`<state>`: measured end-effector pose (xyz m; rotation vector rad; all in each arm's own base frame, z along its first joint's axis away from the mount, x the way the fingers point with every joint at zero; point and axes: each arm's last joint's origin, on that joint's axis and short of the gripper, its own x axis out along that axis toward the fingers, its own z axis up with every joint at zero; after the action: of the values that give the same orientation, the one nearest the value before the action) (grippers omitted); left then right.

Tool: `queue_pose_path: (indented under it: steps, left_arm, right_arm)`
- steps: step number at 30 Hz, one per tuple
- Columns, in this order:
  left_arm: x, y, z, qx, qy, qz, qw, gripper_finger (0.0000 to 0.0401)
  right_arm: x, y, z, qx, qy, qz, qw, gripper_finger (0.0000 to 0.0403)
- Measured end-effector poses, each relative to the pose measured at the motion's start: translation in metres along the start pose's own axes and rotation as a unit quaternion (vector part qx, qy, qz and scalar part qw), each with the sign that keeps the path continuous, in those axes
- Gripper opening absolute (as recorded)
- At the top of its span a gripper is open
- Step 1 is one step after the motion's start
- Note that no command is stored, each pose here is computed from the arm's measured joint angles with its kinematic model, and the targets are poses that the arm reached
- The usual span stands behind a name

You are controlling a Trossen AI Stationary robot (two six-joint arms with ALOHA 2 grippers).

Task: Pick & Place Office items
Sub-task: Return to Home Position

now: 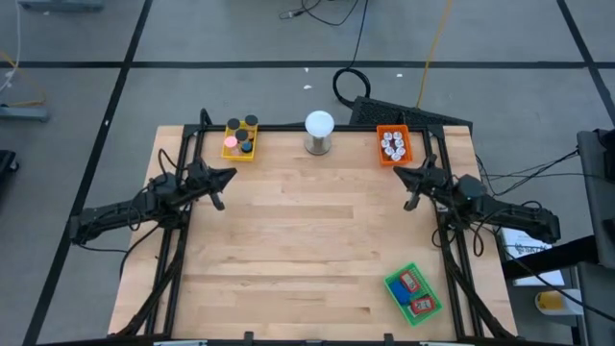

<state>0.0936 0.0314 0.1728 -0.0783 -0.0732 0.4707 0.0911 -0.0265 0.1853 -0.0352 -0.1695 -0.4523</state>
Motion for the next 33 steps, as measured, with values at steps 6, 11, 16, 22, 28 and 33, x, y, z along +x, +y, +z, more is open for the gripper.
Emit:
queue_pose_path:
  steps: [6,11,16,22,28,33]
  left_arm:
    - [0.0,0.0,0.0001,0.0,-0.001,0.0,1.0,0.0037]
    - [0.0,0.0,0.0001,-0.001,-0.001,0.0,1.0,0.0037]
    - [0.0,0.0,0.0001,-0.001,-0.001,0.0,1.0,0.0037]
    - [0.0,0.0,0.0004,-0.001,-0.001,0.0,1.0,0.0037]
    - [0.0,0.0,0.0004,-0.001,-0.001,0.0,1.0,0.0037]
    - [0.0,-0.0001,0.0004,-0.001,-0.001,0.0,1.0,0.0037]
  right_arm:
    - [0.0,0.0,0.0016,0.002,-0.008,0.0,1.0,0.0]
    - [0.0,0.0001,0.0016,0.002,-0.008,0.002,1.0,0.0]
    - [0.0,0.0001,0.0018,0.002,-0.009,0.002,1.0,0.0]
    - [0.0,0.0001,0.002,0.003,-0.01,0.002,1.0,0.0]
    - [0.0,0.0001,0.002,0.003,-0.01,0.002,1.0,0.0]
    - [0.0,0.0001,0.002,0.003,-0.01,0.003,1.0,0.0]
